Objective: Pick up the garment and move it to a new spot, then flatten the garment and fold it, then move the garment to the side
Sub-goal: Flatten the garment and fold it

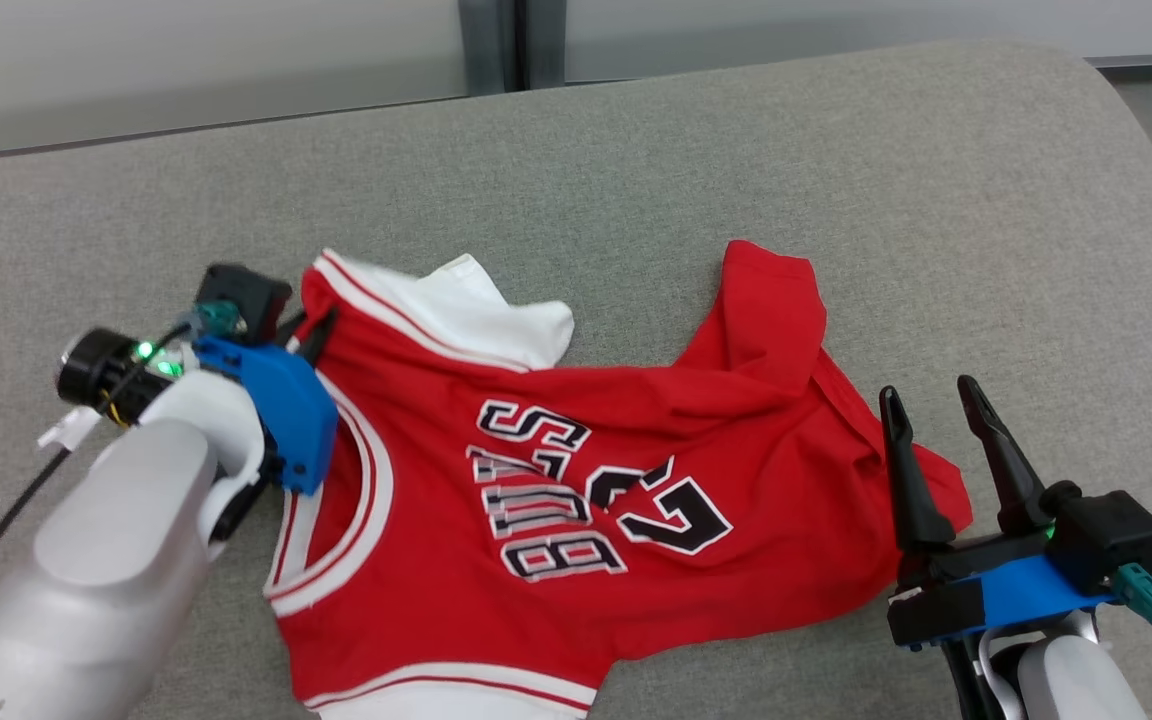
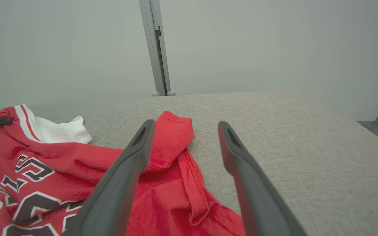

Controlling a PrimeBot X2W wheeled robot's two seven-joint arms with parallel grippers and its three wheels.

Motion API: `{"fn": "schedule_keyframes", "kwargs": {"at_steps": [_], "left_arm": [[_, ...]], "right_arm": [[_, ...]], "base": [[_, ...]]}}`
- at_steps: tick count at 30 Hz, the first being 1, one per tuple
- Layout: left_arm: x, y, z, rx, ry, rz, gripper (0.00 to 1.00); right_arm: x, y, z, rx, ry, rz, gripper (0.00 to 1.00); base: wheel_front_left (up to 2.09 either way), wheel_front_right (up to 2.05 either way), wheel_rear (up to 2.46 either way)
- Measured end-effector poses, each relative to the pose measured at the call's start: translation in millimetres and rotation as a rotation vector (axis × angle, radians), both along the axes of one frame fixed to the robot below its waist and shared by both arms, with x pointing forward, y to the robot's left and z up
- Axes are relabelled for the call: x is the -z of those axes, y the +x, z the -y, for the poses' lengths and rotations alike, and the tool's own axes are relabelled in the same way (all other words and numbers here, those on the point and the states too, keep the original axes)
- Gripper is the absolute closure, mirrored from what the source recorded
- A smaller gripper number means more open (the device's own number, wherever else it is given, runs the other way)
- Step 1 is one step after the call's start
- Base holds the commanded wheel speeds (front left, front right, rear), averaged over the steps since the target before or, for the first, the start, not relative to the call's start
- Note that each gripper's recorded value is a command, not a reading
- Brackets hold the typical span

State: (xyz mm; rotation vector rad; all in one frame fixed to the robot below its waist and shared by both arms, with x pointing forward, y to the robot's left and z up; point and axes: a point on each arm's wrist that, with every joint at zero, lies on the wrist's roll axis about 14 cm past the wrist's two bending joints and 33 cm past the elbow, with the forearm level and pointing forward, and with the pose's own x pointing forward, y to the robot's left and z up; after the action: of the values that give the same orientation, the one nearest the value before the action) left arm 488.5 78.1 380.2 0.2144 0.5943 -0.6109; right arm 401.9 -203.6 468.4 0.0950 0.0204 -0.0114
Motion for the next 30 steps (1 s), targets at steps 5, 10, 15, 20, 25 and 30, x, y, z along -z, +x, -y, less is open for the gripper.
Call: {"fn": "schedule_keyframes", "kwargs": {"at_steps": [5,10,15,20,25,30], "left_arm": [[-43.2,49.4,-5.1,-0.051,-0.043,0.175,1.0],[-68.2,87.1,-16.4,-0.112,-0.061,0.298,1.0],[-60.2,100.8,-24.3,-0.144,-0.051,0.305,0.92],[-59.8,98.5,-24.0,-0.149,-0.059,0.345,0.0],[-73.9,82.1,-33.7,-0.188,-0.086,0.401,0.0],[-109.6,61.6,-42.8,-0.23,-0.134,0.512,0.0]], "right_arm": [[1.7,2.3,3.0,0.007,-0.008,-0.004,0.0],[3.3,5.3,11.2,0.028,-0.019,-0.008,0.0],[9.4,5.5,16.0,0.04,-0.026,-0.026,0.0],[10.2,4.7,15.9,0.041,-0.021,-0.029,0.0],[2.4,1.2,13.1,0.036,-0.015,-0.009,0.0],[-7.6,-3.3,7.5,0.02,-0.021,0.019,0.0]], "base": [[0.0,0.0,0.0],[0.0,0.0,0.0],[0.0,0.0,0.0],[0.0,0.0,0.0],[0.0,0.0,0.0],[0.0,0.0,0.0]]}}
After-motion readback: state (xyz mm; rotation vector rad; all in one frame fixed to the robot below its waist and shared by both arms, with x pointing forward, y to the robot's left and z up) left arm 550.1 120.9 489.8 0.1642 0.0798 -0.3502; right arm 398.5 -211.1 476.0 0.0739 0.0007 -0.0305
